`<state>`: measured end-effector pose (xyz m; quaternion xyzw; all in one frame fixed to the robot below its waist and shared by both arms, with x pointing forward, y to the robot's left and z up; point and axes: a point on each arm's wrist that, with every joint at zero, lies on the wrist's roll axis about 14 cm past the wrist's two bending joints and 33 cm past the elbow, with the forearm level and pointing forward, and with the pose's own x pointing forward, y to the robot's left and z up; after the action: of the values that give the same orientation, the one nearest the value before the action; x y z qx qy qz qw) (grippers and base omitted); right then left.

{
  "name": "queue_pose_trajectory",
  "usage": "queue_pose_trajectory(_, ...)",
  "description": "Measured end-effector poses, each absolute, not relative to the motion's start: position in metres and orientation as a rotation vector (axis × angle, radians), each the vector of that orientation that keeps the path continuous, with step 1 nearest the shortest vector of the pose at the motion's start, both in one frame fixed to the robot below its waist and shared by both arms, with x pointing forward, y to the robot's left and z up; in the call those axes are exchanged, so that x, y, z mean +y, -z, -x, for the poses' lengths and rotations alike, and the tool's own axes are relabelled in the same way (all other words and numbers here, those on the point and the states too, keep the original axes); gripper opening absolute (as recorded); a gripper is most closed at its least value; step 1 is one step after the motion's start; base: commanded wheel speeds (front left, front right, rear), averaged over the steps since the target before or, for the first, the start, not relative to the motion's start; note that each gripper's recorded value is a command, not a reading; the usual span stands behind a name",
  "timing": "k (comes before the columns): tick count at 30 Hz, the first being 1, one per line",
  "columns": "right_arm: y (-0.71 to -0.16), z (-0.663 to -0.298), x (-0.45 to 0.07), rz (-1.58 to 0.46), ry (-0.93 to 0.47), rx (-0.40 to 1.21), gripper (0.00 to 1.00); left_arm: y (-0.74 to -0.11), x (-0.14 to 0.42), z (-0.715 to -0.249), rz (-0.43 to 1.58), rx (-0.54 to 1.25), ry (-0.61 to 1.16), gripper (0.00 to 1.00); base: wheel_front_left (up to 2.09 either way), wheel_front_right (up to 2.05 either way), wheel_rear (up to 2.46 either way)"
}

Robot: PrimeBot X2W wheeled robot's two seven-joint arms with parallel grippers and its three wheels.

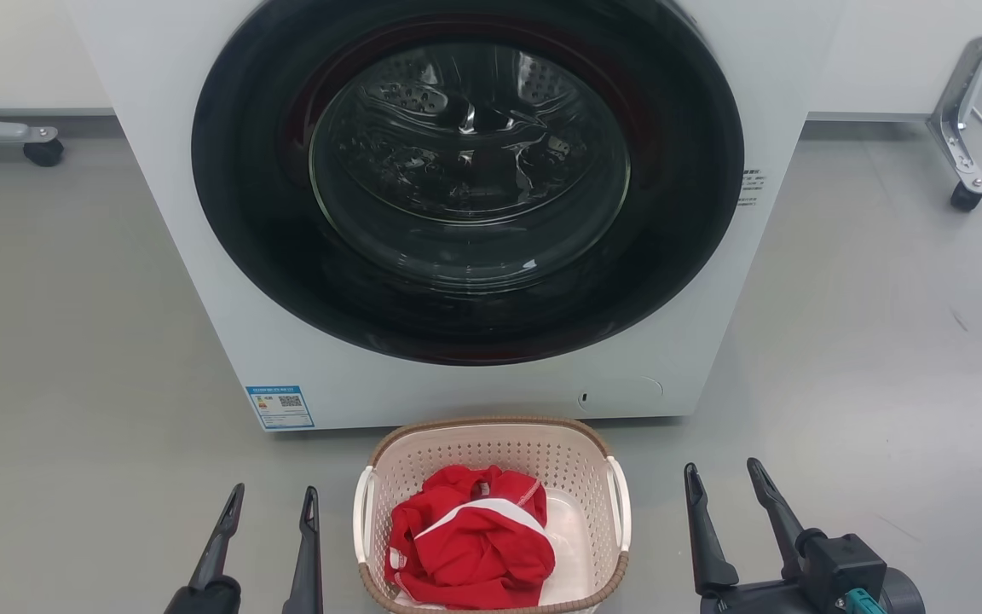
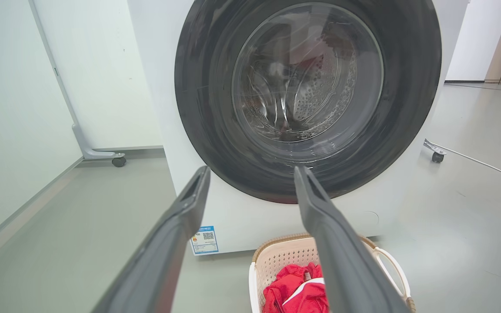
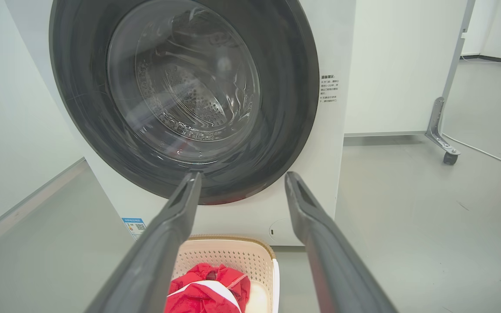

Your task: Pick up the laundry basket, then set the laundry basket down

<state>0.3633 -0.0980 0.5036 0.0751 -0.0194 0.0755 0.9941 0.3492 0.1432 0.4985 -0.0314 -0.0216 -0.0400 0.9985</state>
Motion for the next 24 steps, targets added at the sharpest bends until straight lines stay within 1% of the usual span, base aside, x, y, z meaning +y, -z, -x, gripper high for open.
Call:
queue_pose_trajectory(14,-0.500,-0.363,-0.100,-0.156,-0.144,-0.028,1.00,-0.501,0.142,-0.352,0.071,-0.051,0.079,1.00,0.00,0.00,0.00)
queue_pose_trajectory(24,-0.498,-0.374,-0.101,-0.158,-0.139,-0.026,1.00,-0.496,0.141,-0.361,0.077,-0.037,0.077,1.00,0.00,0.00,0.00)
